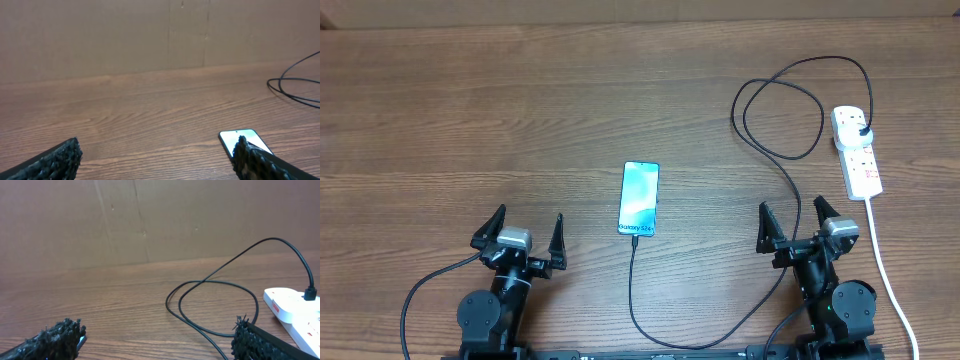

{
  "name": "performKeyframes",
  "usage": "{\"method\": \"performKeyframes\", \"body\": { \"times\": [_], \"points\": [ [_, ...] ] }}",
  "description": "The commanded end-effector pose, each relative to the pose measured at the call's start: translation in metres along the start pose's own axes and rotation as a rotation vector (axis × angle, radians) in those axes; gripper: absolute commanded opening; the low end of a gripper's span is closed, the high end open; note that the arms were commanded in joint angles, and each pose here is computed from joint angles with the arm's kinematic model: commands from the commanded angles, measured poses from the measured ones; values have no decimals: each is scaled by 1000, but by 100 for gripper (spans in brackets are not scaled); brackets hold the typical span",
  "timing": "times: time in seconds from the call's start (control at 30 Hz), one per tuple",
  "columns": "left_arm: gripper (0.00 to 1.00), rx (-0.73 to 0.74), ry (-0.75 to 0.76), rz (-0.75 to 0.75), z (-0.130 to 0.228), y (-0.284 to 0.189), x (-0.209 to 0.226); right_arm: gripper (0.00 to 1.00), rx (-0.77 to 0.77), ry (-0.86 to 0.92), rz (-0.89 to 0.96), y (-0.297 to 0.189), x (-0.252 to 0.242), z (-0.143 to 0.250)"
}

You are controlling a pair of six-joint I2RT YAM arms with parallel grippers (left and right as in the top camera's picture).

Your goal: Plug charger to phone and switch on socket

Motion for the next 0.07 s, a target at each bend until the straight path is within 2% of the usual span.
{"method": "performKeyframes", "body": {
  "times": [0.0, 0.03],
  "points": [
    [99, -3, 19, -12, 1, 0, 1, 100, -7, -5, 0, 0, -1, 2],
    [100, -3, 19, -12, 1, 0, 1, 100, -7, -5, 0, 0, -1, 2]
  ]
}}
Point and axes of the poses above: each gripper's point midway between its finger pads, its own y axis out along the fingers, its own x axis along the line the jaws close on, z = x × y, the point moved 9 cm from there along -y, back along the fingers, and after that the axes turned 2 degrees about y, right-handed, at the moved point
